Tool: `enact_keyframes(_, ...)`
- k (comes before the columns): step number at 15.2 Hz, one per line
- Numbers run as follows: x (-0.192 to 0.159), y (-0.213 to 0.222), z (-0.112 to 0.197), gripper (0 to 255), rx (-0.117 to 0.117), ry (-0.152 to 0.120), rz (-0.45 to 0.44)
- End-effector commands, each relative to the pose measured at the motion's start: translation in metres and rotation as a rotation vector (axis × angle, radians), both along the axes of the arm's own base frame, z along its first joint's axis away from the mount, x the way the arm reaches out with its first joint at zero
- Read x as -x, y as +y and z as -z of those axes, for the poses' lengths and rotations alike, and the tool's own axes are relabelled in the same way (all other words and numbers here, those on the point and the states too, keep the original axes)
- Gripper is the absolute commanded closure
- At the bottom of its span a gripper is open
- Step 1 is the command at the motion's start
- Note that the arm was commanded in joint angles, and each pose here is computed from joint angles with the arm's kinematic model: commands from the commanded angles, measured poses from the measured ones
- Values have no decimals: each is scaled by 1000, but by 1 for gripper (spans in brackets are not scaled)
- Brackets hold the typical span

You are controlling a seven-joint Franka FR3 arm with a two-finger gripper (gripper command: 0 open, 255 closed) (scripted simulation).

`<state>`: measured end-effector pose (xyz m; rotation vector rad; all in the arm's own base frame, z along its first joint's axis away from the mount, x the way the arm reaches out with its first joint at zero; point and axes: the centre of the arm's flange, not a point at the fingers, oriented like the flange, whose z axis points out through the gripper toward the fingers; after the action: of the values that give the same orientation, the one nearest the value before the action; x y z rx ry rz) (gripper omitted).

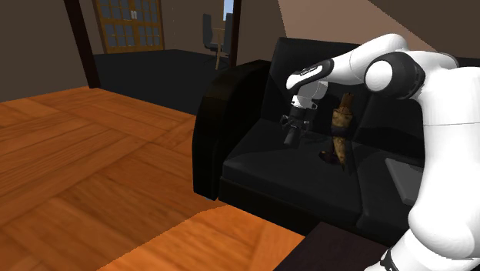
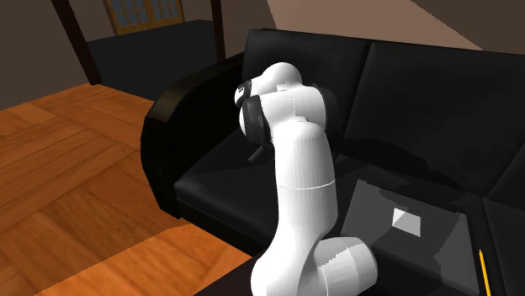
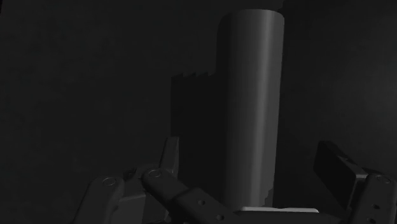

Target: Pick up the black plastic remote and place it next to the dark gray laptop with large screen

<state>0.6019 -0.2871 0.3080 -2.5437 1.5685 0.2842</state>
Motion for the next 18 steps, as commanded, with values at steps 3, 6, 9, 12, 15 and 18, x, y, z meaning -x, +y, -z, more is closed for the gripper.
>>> enact_keyframes(3,0,0,0,255,0,0,0)
enact_keyframes(6,0,-1,0,255,0,0,0)
enact_keyframes(9,-2,1,-1,255,0,0,0)
enact_keyframes(12,0,0,0,255,0,0,0)
enact_keyframes(15,0,0,-16,255,0,0,0)
enact_keyframes(18,0,0,-32,255,0,0,0)
